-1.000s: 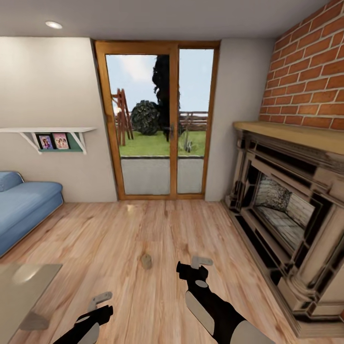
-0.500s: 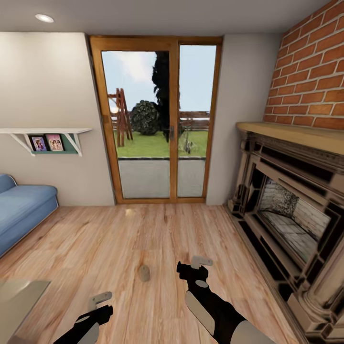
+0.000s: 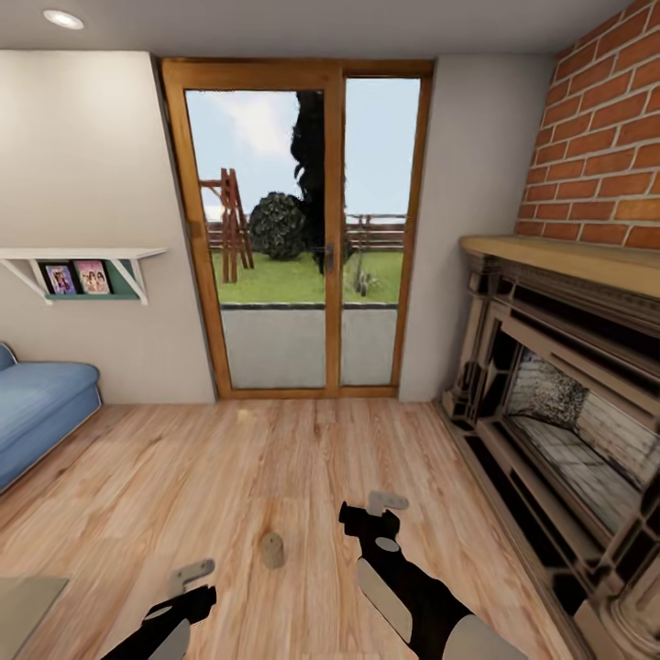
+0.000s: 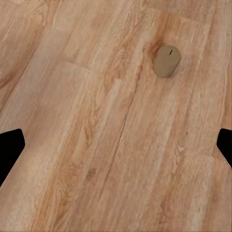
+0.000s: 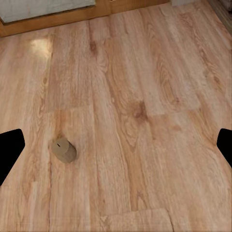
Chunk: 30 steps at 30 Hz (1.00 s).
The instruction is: Place each of the two pumpkins and all three candles from the living room inside a cabinet in the living room (use any cabinet), then make sure every cabinet is closed, and position the cauldron so it is next to a table in the living room.
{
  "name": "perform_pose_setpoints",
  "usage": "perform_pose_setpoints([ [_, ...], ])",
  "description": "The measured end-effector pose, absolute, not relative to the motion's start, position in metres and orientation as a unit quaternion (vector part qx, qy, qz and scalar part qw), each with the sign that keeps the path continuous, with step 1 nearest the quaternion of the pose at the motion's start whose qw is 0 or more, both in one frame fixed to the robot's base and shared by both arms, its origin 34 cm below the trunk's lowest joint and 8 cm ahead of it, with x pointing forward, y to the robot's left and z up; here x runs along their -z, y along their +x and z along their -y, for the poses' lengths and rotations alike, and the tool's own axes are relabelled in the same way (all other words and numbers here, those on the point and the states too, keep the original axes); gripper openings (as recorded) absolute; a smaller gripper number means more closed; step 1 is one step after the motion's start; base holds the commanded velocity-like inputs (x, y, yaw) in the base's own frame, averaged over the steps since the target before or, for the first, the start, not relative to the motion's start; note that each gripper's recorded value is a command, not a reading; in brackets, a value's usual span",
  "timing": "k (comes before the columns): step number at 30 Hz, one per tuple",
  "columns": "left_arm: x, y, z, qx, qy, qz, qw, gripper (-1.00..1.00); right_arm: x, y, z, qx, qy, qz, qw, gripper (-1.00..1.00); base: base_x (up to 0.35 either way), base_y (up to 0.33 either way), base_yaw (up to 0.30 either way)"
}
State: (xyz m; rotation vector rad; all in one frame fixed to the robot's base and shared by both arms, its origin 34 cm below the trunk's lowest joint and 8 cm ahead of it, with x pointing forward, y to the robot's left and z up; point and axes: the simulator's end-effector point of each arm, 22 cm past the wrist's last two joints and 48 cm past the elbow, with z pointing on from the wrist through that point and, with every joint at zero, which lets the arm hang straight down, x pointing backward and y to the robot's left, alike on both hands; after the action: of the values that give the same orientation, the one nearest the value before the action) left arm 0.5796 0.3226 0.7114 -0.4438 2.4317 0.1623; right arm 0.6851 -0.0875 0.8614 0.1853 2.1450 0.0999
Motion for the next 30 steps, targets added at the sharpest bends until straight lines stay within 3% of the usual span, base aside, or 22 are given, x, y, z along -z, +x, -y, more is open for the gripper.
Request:
perform_pose_setpoints([
  [30,-0.7114,0.5796,-0.3227,-0.062,-0.17,-0.928,0.326,1.0,-0.8621,0.6847,0.0837,-0.043,0.075,-0.877,0.473,1.0,0.33,0.0,0.0],
])
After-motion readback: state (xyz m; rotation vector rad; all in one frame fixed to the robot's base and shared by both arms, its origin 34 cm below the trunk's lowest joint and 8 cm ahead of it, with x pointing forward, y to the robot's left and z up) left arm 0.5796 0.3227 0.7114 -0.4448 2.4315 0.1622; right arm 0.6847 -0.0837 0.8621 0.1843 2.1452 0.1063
